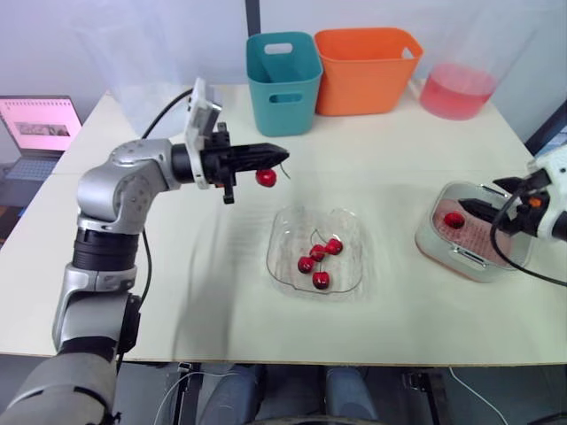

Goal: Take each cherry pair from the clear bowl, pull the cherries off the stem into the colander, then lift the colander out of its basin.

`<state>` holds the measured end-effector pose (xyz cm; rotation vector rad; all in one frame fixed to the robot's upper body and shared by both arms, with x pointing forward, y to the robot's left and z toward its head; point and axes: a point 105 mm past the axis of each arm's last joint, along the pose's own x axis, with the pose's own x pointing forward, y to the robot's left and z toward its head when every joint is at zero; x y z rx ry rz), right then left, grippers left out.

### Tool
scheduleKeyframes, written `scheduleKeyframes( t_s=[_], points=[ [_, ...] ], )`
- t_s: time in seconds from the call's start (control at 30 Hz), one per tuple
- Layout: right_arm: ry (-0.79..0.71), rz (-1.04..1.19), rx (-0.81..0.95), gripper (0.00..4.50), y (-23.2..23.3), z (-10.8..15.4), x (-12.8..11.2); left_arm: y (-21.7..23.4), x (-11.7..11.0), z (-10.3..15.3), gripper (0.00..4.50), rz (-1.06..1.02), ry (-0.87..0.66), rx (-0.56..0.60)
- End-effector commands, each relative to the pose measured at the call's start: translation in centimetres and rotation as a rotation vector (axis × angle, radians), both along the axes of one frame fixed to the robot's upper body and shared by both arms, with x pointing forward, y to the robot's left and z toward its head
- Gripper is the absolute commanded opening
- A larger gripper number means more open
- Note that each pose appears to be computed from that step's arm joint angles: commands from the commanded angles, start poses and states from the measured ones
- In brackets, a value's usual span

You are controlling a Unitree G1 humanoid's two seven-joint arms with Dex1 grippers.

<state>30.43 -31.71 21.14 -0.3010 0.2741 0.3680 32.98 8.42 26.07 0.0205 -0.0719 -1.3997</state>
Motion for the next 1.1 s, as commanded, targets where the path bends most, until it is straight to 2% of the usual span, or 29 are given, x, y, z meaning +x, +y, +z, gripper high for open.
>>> scheduleKeyframes(
  t_s=[0.03, 0.13, 0.2, 0.27, 0.47, 0.77, 1.1],
  points=[
    [-0.071, 0.226, 0.076, 4.35, 5.2, 4.0, -0.6, 0.6, -0.2, 2.2, 0.0, 0.004, -0.057, -0.044],
    [-0.085, 0.436, 0.186, 4.35, 11.6, 4.9, -0.6, 0.6, -0.5, 3.1, 0.0, -0.014, -0.059, -0.06],
    [-0.093, 0.491, 0.208, 4.44, 15.0, 4.7, 0.1, 0.5, -0.6, 3.3, 0.0, -0.021, -0.059, -0.06],
    [-0.075, 0.598, 0.28, 4.44, 18.5, 4.5, -0.3, 0.5, -0.8, 3.3, 0.0, -0.026, -0.056, -0.054],
    [-0.004, 0.722, 0.485, 4.44, 23.8, 4.4, -0.5, -0.1, -1.4, 3.6, 0.0, -0.064, -0.051, -0.066],
    [0.033, 0.82, 0.567, 4.44, 28.1, 4.4, -1.2, -0.7, -2.0, 3.7, 0.0, -0.087, -0.043, -0.069],
    [0.036, 0.845, 0.6, 4.44, 29.5, 4.8, -1.0, -1.0, -1.9, 3.6, 0.0, -0.096, -0.04, -0.067]
  ],
)
